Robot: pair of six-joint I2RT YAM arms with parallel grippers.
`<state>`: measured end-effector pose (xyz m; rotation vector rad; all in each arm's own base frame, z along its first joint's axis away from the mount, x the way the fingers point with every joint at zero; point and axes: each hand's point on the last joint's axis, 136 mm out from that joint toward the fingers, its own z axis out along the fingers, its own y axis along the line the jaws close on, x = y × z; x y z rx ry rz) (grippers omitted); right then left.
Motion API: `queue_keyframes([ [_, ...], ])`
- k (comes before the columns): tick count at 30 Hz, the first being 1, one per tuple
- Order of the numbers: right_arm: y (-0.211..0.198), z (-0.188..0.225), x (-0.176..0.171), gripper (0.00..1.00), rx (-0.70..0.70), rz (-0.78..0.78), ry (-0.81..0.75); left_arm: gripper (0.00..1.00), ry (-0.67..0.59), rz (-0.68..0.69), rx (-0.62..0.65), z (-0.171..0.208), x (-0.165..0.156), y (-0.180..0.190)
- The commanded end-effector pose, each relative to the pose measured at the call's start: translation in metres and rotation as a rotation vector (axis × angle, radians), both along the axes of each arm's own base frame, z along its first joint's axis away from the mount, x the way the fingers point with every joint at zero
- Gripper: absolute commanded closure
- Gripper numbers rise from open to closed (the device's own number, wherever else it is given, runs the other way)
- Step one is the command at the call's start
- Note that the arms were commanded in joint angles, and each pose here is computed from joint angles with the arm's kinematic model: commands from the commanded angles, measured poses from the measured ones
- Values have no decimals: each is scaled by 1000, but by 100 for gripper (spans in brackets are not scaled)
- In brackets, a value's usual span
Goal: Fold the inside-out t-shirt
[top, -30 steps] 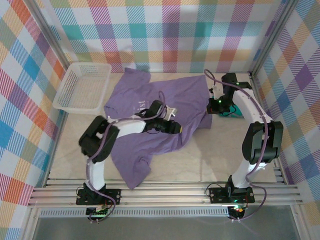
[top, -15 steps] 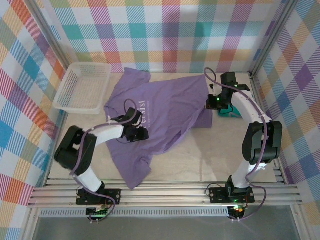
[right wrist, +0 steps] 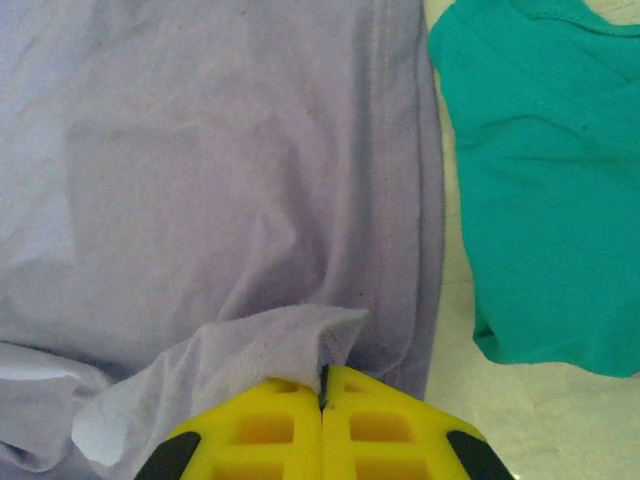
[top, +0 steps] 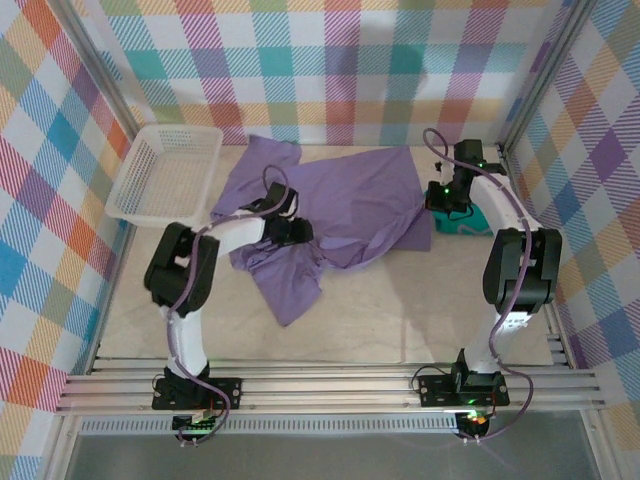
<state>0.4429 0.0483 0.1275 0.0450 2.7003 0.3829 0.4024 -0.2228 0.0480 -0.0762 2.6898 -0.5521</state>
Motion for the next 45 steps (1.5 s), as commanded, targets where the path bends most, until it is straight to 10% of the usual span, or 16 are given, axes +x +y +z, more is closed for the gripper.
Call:
queue_keyframes([
  [1, 11, 16, -7, 100, 57, 21, -43, 53, -16, -4, 54, 28, -57, 24],
  [10, 22, 24, -24, 100, 89, 52, -60, 48, 184, -103, 316, -9, -214, 50],
  [22, 27, 25, -30, 100, 111, 70, -64, 53, 225, -211, 421, -44, -221, 25],
  [30, 26, 28, -34, 100, 111, 67, -76, 98, 180, -203, 445, -34, -215, 30],
  [35, 36, 71, -39, 100, 181, 84, -194, 100, -108, -47, 432, 63, -168, 61],
  [39, 36, 142, -56, 100, 193, 102, -381, 100, -510, 200, 302, 213, -136, 107],
  [45, 16, 279, -106, 100, 114, 58, -724, 100, -969, 410, 275, 421, -169, 186],
])
